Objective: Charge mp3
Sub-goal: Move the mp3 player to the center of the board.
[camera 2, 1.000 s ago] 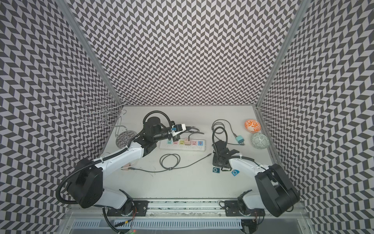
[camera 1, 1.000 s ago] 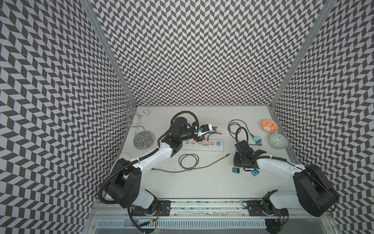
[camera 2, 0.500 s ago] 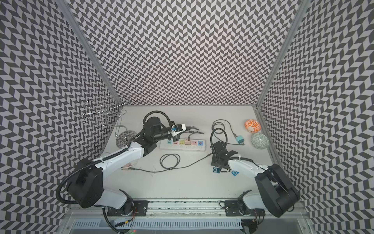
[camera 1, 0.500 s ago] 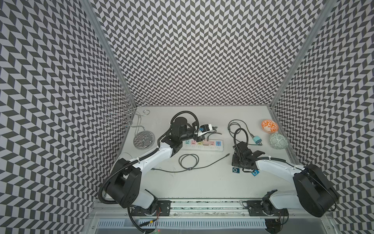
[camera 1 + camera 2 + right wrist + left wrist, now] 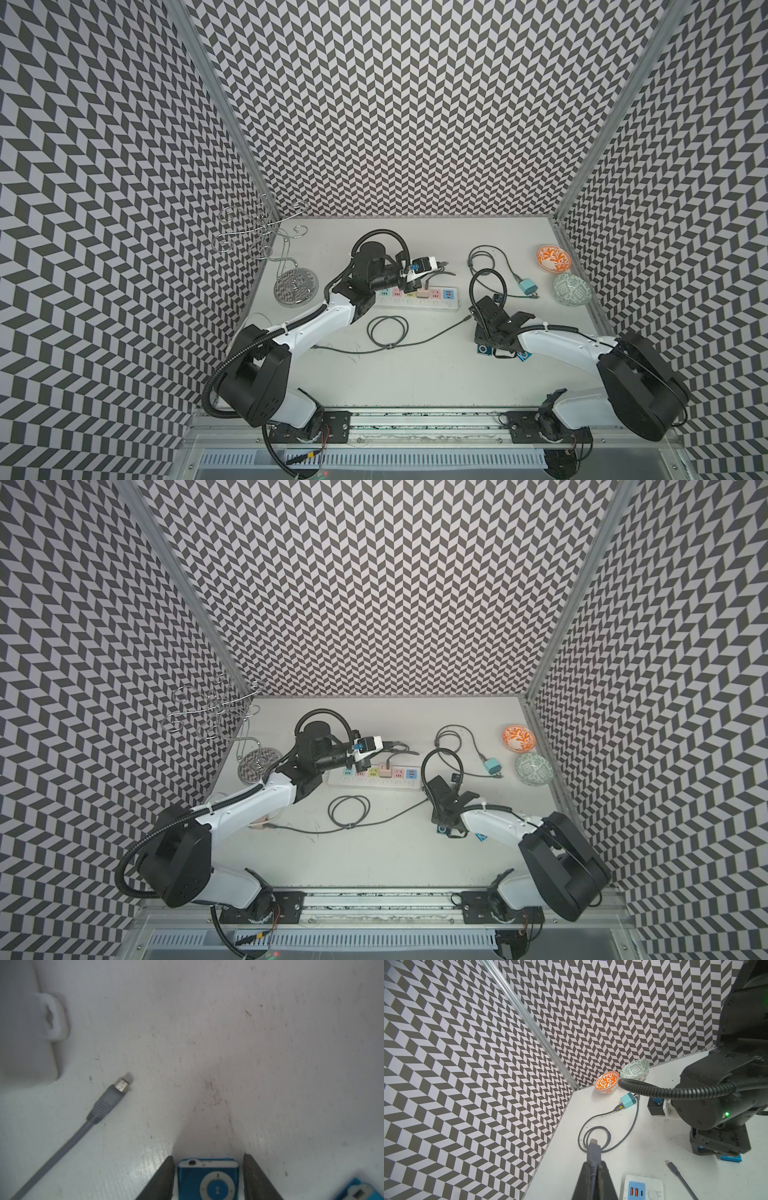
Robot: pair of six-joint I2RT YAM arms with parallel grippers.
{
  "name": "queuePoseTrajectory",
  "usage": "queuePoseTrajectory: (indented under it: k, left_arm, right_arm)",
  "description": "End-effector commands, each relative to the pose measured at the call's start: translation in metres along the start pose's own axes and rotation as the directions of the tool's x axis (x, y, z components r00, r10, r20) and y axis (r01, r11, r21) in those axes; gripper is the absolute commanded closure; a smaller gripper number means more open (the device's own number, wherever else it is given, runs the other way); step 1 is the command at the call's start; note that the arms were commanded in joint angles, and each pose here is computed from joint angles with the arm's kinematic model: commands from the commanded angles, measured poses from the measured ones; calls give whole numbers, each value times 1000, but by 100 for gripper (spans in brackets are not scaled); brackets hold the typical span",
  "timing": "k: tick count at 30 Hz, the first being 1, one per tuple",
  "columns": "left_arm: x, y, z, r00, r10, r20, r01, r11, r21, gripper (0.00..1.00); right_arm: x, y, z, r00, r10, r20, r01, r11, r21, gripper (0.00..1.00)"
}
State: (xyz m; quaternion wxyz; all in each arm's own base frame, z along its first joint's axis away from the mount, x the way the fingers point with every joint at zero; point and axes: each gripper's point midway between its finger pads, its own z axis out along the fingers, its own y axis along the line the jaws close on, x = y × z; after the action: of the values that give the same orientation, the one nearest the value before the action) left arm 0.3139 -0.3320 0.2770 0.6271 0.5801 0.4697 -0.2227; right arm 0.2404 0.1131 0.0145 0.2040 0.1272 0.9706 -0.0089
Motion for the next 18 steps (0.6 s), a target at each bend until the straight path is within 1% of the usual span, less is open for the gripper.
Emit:
queuePoseTrajectory:
  k: [1, 6, 11, 15, 18]
  left_arm:
    - [-15, 3, -6, 999, 34, 32, -33, 999, -23, 100]
    - [-15, 4, -7, 999, 39, 27, -38, 999, -29, 100]
    - [-14, 6, -8, 999, 48, 18, -47, 998, -39, 100]
    - [-14, 7, -8, 999, 51, 16, -50, 998, -44, 100]
    - [-14, 8, -9, 998, 53, 15, -53, 997, -47, 100]
  right_arm:
    - [35, -18, 12, 992, 24, -126, -15, 998, 69, 53]
    - [21, -3, 13, 993, 71, -93, -67, 997, 46, 58]
    - [0, 6, 10, 993, 112, -37, -110, 993, 47, 64]
    - [-16, 3, 14, 986, 165, -3, -165, 985, 55, 64]
    - [-28, -8, 22, 969, 245, -7, -245, 968, 62, 64]
